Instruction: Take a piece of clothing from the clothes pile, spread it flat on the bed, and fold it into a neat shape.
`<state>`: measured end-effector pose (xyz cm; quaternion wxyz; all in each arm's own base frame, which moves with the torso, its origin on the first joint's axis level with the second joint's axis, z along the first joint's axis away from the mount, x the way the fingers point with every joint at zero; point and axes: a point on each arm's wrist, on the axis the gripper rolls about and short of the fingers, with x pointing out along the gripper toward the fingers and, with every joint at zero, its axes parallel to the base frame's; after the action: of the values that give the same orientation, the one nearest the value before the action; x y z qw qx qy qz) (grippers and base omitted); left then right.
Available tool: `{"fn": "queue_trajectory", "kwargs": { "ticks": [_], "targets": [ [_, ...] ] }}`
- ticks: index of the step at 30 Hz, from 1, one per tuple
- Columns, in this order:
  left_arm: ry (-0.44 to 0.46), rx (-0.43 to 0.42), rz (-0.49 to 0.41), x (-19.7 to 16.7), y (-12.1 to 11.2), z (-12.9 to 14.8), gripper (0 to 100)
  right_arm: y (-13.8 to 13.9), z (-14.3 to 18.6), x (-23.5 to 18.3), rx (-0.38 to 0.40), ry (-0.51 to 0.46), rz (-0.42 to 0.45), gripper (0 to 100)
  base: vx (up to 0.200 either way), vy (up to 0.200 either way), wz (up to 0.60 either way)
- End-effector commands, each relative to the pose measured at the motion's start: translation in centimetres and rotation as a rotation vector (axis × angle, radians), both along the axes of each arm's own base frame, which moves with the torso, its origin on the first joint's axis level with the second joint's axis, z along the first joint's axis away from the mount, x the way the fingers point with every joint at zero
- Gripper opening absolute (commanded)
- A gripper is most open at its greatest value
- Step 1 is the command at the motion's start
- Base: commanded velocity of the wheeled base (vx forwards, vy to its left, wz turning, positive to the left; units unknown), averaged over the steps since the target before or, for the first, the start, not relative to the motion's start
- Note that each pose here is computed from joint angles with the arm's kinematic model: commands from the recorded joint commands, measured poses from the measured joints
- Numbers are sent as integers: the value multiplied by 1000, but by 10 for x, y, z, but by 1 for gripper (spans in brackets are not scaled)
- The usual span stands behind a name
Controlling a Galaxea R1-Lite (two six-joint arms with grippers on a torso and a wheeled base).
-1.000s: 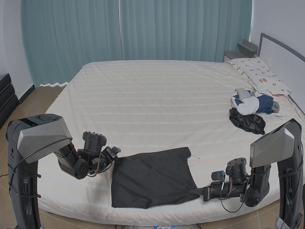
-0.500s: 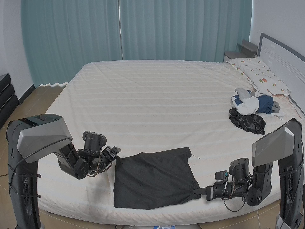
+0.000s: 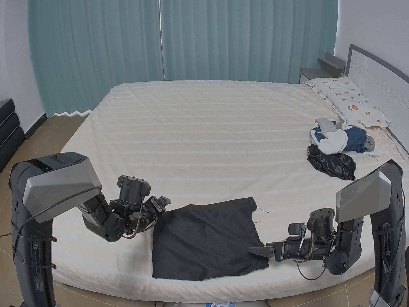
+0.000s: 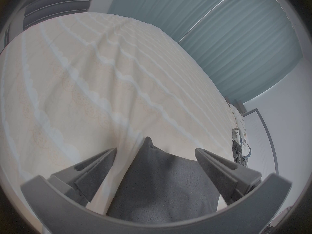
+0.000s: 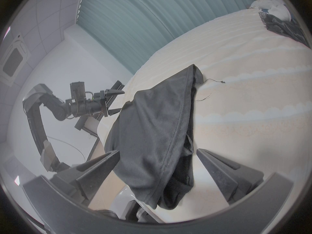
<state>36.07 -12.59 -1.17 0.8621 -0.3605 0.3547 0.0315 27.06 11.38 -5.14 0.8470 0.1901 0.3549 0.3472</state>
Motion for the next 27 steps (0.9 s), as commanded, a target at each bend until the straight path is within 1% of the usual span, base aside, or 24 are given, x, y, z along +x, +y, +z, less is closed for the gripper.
{"fn": "queue_trajectory", "kwargs": {
  "ticks": [1,3,5,7,12,15,18,23,24,27],
  "targets": [
    [-34,-3,1,0,-2,12,100,-2,-2,7,20,7,-29,100,0,0,0],
    [-49,-1,5,-1,-1,17,100,-2,-2,8,26,9,-34,100,0,0,0],
    [-110,-1,26,0,3,31,100,-4,-1,9,29,9,-43,100,0,0,0],
    [-142,-6,34,0,4,39,100,-6,-2,10,28,12,-48,100,0,0,0],
    [-107,4,-2,-8,-2,30,100,-6,-4,11,29,13,-50,100,0,0,0],
    [-58,62,-48,-10,-7,6,100,-5,-4,13,35,13,-55,100,0,0,0],
    [-40,85,-61,-10,-7,-3,100,-6,-4,15,46,18,-65,100,0,0,0],
    [-36,82,-74,-10,-11,-4,100,-6,-3,17,54,18,-73,100,0,0,0],
    [-24,78,-90,-10,-13,-9,100,-6,-3,18,56,14,-73,100,0,0,0],
    [-28,75,-93,-8,-14,-11,100,-7,-3,19,57,12,-79,100,0,0,0]
  ]
}}
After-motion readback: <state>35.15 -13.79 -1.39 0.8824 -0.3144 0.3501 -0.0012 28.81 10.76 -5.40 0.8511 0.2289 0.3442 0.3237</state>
